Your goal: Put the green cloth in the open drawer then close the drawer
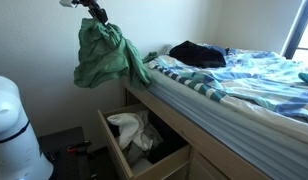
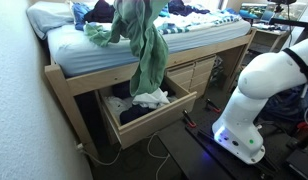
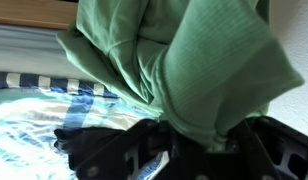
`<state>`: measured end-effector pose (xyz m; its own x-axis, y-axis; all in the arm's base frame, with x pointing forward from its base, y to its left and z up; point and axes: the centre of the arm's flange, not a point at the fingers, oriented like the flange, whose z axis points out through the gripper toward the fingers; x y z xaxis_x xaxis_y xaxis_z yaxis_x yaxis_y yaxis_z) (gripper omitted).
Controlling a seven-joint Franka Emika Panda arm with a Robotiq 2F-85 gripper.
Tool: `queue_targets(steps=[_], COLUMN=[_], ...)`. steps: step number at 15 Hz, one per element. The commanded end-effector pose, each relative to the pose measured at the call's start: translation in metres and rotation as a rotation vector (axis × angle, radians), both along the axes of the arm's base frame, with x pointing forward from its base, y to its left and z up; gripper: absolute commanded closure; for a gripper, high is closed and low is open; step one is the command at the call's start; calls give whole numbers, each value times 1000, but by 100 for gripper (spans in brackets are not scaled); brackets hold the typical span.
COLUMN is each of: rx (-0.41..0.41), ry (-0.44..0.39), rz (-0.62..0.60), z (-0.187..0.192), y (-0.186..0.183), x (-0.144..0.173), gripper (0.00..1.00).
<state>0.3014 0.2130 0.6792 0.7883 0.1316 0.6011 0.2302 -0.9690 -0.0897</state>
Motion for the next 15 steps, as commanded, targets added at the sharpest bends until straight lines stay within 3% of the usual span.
queue_targets(steps=[1, 10, 15], rx=[-15, -40, -22], ry=[-26, -101, -113], rz=[-38, -75, -35], z=[9, 29, 2], y=[-10, -22, -35], x=[-8, -22, 6], gripper=[94, 94, 94])
